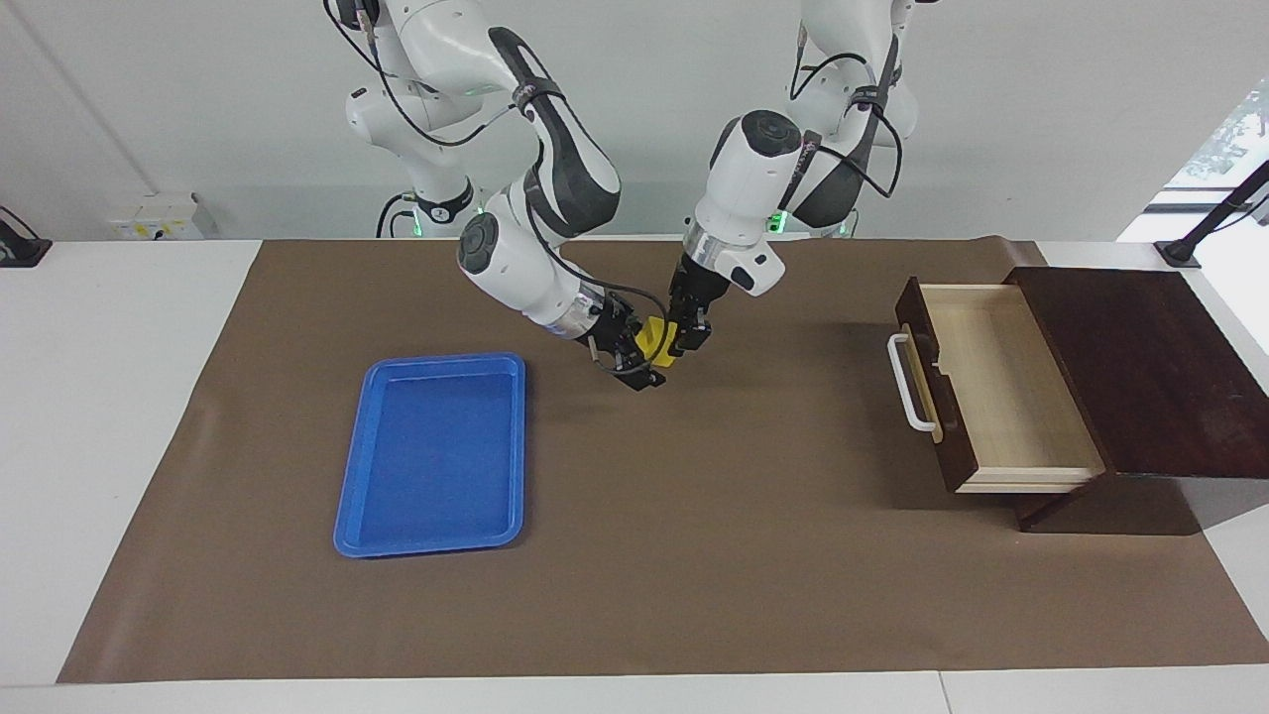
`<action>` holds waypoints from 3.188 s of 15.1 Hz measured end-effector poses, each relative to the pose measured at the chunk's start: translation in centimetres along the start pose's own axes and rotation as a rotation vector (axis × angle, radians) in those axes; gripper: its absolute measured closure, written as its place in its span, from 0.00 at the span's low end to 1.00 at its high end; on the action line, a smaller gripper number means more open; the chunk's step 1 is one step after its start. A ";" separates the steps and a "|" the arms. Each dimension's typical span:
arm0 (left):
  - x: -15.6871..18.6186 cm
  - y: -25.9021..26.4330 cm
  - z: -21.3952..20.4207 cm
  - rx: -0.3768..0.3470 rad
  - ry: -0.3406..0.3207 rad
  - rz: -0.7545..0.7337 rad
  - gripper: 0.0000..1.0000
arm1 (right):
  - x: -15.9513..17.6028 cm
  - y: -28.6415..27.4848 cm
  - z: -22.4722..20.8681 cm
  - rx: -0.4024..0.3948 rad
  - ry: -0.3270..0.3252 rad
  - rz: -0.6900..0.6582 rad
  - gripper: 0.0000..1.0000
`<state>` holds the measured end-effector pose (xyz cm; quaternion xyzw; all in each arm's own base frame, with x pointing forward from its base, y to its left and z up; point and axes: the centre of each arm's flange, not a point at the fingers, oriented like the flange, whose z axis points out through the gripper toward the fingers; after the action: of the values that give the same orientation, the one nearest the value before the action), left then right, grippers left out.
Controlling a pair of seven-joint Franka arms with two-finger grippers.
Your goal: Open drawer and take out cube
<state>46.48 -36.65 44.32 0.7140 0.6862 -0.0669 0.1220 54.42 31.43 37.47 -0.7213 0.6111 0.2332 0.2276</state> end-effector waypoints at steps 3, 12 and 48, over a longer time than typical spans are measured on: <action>0.4 0.5 -0.2 -0.015 -0.005 -0.012 0.44 | -0.1 0.1 0.1 -0.009 -0.002 -0.001 0.43; 0.3 0.8 -0.6 -0.029 -0.013 -0.013 0.44 | -0.2 -0.3 -0.5 -0.003 -0.006 -0.005 0.44; 38.8 11.6 -12.7 -0.040 0.279 0.307 0.00 | 36.0 1.0 -10.8 -0.083 -0.156 -0.029 0.44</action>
<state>59.05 3.79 47.30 0.8100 0.5806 0.0656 0.0490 59.28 -3.27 23.86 -0.7186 0.5708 0.3105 0.2479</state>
